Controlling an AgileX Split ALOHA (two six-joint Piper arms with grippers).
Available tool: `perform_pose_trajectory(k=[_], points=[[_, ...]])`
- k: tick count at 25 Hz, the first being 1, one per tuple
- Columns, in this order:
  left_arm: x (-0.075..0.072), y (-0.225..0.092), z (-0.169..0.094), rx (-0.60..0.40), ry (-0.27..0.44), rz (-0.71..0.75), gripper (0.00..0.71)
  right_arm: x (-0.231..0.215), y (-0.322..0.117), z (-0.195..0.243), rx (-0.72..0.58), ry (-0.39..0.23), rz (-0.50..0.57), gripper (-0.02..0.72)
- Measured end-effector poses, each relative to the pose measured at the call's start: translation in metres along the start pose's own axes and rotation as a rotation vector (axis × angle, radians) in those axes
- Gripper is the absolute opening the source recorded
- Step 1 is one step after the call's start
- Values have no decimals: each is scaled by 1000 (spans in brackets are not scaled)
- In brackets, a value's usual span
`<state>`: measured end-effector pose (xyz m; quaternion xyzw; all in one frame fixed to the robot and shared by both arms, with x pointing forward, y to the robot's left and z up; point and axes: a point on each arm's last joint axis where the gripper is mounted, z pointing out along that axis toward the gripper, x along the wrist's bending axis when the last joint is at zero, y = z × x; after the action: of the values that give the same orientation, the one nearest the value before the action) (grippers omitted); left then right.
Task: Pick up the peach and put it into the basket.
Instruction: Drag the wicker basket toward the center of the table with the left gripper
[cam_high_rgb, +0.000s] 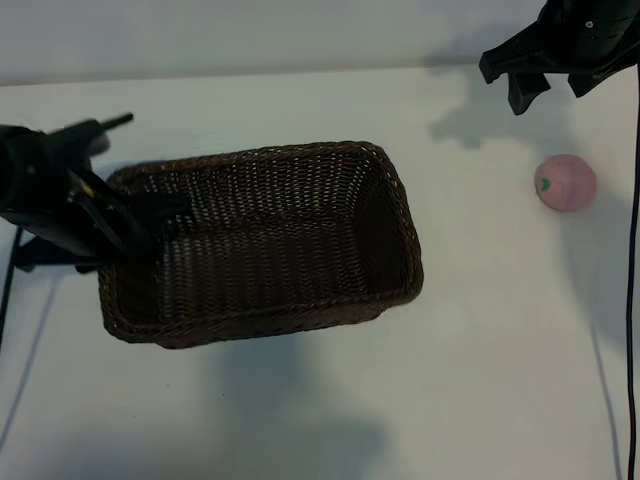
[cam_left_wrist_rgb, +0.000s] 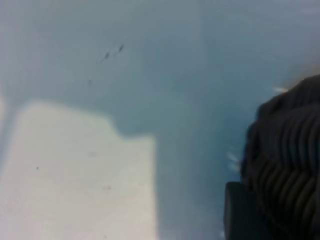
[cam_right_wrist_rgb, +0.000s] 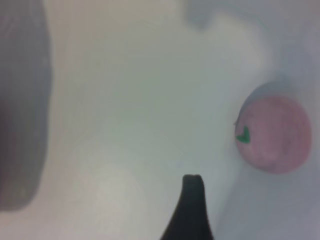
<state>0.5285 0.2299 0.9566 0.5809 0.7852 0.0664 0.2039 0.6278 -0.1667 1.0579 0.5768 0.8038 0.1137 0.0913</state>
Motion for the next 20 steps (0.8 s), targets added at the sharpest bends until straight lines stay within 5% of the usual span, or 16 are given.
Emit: perform_pose_trajectory(k=[12, 20], points=[[3, 23, -55, -92, -170, 27, 289, 0, 0, 0, 0, 0, 0, 599], [-11, 48, -69, -153, -281, 37, 289, 0, 0, 0, 4, 1, 0, 599]])
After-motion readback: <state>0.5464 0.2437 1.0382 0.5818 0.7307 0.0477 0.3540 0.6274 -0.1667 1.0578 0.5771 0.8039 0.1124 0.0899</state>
